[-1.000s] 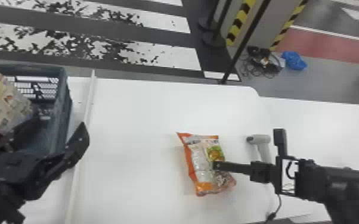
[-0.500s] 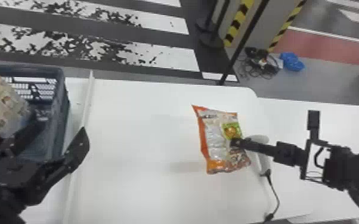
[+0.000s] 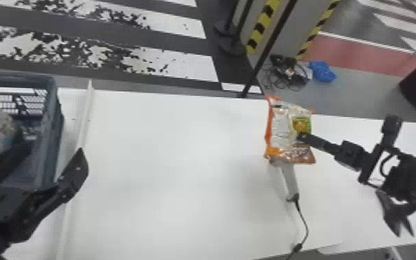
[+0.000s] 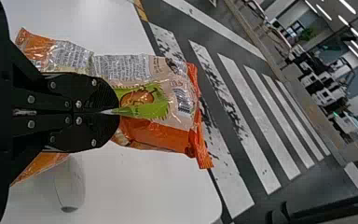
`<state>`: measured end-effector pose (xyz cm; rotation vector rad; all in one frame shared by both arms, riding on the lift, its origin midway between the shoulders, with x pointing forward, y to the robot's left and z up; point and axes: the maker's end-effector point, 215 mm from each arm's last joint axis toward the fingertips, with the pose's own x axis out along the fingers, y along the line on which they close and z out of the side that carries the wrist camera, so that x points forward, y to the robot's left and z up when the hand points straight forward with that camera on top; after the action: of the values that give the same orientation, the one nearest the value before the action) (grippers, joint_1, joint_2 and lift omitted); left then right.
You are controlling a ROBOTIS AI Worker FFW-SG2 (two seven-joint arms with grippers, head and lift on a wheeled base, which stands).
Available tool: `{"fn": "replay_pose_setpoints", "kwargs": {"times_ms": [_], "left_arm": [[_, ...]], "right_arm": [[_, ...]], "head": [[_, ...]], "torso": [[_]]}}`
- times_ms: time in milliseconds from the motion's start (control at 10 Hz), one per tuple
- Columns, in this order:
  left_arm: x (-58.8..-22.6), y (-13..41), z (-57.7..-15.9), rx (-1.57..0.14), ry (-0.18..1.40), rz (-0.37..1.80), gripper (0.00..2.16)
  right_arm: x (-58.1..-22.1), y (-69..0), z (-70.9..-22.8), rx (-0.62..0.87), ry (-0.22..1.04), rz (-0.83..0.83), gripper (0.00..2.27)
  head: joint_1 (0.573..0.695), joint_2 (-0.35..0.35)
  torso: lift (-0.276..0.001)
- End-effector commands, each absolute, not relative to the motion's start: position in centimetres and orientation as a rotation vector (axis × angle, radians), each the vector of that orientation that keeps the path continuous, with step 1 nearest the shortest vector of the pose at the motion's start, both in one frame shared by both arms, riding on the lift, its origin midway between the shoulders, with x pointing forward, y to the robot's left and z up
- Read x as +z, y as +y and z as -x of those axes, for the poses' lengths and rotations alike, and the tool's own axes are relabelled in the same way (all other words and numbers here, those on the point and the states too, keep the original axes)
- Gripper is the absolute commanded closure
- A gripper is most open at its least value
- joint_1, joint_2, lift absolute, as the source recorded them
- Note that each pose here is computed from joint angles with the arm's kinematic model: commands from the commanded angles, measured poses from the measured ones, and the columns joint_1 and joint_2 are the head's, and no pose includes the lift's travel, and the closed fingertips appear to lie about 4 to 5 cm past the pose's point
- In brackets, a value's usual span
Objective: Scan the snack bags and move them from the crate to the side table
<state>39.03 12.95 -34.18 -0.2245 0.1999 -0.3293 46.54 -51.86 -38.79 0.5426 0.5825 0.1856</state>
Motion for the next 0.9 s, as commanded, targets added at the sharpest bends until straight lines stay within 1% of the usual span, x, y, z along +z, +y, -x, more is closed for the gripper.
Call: {"fn": "replay_pose_setpoints", "kwargs": {"times_ms": [0, 200, 500, 600, 700, 800], "left_arm": [[-34.4, 12.8, -39.1, -0.331, 0.203, 0.224, 0.10], [-34.3, 12.6, -39.0, -0.336, 0.203, 0.225, 0.10], [-34.5, 12.3, -38.9, -0.345, 0.208, 0.224, 0.10], [-34.6, 12.2, -38.8, -0.349, 0.210, 0.222, 0.10], [-34.5, 12.0, -38.8, -0.353, 0.208, 0.225, 0.10], [-34.6, 11.9, -38.7, -0.356, 0.209, 0.225, 0.10]], "right_arm": [[-39.2, -55.2, -47.4, 0.104, 0.530, -0.572, 2.14], [-40.9, -60.3, -47.6, -0.068, 0.494, -0.557, 2.13], [-42.9, -67.3, -46.4, -0.331, 0.425, -0.588, 2.14], [-43.1, -69.4, -46.0, -0.390, 0.392, -0.585, 2.14], [-43.9, -70.9, -45.3, -0.451, 0.398, -0.586, 2.14], [-45.5, -72.4, -44.1, -0.552, 0.409, -0.602, 2.14]], "head": [[0.695, -0.350], [0.695, -0.350], [0.695, -0.350], [0.695, -0.350], [0.695, -0.350], [0.695, -0.350]], "torso": [[-0.087], [-0.087], [-0.087], [-0.087], [-0.087], [-0.087]]}}
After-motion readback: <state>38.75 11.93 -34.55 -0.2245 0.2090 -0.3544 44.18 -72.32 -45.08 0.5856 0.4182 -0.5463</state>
